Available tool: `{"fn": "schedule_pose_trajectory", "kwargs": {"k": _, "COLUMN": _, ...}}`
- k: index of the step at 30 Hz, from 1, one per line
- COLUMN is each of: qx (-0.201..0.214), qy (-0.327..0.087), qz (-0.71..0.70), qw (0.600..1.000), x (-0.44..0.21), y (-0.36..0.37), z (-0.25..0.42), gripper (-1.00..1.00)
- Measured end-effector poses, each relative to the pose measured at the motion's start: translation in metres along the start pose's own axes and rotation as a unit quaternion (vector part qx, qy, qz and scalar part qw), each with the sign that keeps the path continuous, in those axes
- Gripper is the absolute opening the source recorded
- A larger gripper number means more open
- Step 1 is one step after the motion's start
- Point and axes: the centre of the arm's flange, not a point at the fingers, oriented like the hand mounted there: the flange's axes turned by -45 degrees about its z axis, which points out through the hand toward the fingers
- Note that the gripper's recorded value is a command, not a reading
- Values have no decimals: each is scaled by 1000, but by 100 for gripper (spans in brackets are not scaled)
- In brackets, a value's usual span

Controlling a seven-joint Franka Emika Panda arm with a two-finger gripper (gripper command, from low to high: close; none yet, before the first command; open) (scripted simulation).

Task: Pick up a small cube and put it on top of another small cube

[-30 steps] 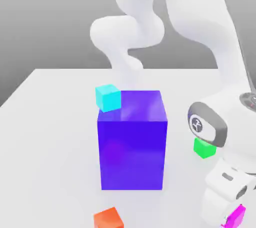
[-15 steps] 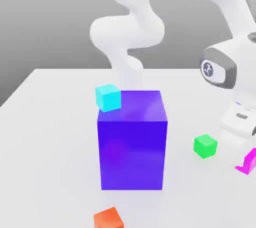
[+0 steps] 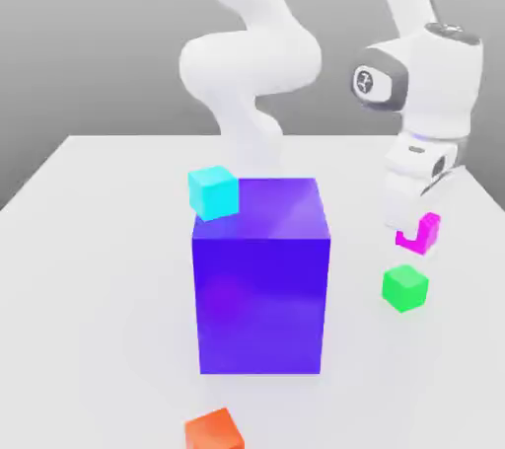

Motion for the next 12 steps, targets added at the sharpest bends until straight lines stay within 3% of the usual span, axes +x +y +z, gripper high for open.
{"fn": "schedule_pose_trajectory", "kwargs": {"k": 10, "qx": 2, "qy": 1, "qz": 0, "qw": 1000, "x": -2, "y": -1, "z": 50, "gripper": -100}}
{"fn": "schedule_pose_trajectory", "kwargs": {"k": 11, "qx": 4, "qy": 1, "qz": 1, "qw": 1000, "x": -3, "y": -1, "z": 54, "gripper": 100}}
{"fn": "schedule_pose_trajectory", "kwargs": {"k": 12, "qx": 4, "qy": 1, "qz": 0, "qw": 1000, "x": -3, "y": -2, "z": 54, "gripper": 100}}
